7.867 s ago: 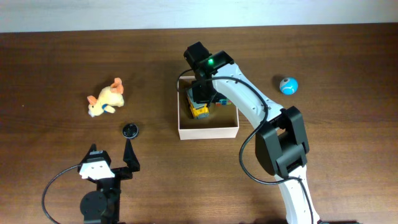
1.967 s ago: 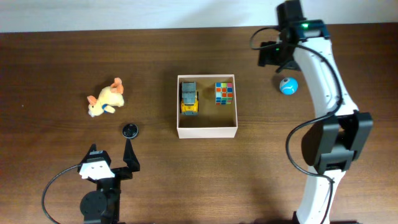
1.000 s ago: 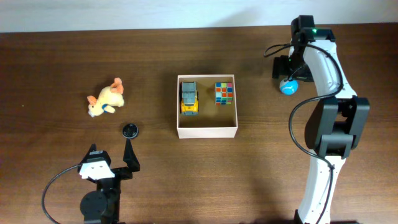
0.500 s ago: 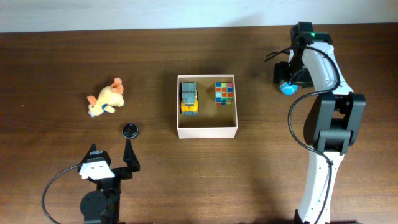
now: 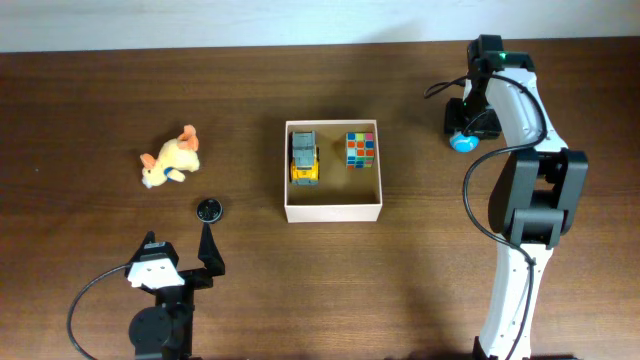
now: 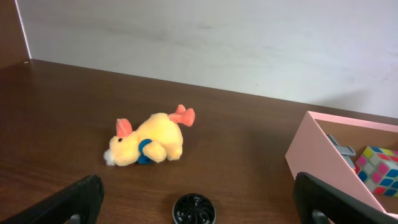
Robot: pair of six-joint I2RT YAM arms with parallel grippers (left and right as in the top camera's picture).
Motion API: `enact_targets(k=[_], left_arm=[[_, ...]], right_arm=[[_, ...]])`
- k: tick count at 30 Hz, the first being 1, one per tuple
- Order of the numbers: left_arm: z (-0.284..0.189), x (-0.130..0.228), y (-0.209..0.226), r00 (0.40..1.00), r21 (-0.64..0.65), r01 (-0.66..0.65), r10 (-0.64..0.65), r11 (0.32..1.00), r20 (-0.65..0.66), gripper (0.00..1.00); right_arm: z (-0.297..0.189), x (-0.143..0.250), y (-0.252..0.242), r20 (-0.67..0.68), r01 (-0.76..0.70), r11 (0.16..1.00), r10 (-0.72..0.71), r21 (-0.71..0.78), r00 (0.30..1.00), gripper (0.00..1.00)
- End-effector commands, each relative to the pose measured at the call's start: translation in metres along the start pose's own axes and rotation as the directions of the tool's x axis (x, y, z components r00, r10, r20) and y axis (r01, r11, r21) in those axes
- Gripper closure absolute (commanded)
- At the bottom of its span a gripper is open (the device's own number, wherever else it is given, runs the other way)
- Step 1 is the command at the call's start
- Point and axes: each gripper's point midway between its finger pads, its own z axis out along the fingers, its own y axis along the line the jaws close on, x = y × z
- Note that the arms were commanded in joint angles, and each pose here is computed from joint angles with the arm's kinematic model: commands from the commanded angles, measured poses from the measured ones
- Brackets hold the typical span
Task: Pack container
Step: 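Lower the right gripper and grasp the blue round toy, then carry the blue toy over the box and lower it between truck and cube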
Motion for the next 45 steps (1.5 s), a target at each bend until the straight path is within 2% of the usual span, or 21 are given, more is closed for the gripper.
enact_targets(k=[1, 8, 10, 20, 31, 38, 45], left_arm=[[0.0, 0.002, 0.0, 1.0, 0.005, -0.016, 0.016, 1.0, -0.009, 0.01], [0.0, 0.002, 0.0, 1.0, 0.004, -0.016, 0.016, 1.0, -0.009, 0.01], [0.0, 0.002, 0.0, 1.0, 0.004, -0.016, 0.016, 1.0, -0.009, 0.01], [0.0, 0.002, 0.0, 1.0, 0.005, -0.016, 0.016, 1.0, -0.009, 0.01], [0.0, 0.002, 0.0, 1.0, 0.004, -0.016, 0.016, 1.0, -0.009, 0.01], [0.0, 0.002, 0.0, 1.0, 0.005, -0.016, 0.016, 1.0, -0.009, 0.01], [0.0, 0.002, 0.0, 1.0, 0.004, -0.016, 0.016, 1.0, -0.009, 0.01]], right_arm=[[0.005, -0.002, 0.0, -0.004, -0.002, 1.0, 0.002, -0.003, 1.0, 0.43], [0.005, -0.001, 0.0, -0.005, -0.003, 1.0, 0.003, -0.004, 1.0, 0.58], [0.005, -0.001, 0.0, -0.007, -0.003, 1.0, 0.003, -0.006, 1.0, 0.59], [-0.006, 0.001, -0.001, -0.015, -0.002, 1.0, 0.002, -0.006, 1.0, 0.59], [-0.078, -0.018, 0.007, 0.091, 0.012, 1.0, -0.01, -0.021, 0.996, 0.58], [-0.127, -0.016, 0.049, 0.154, 0.122, 0.992, -0.116, -0.03, 0.981, 0.53], [-0.16, 0.001, 0.118, 0.218, 0.261, 0.964, -0.245, -0.05, 0.945, 0.54]])
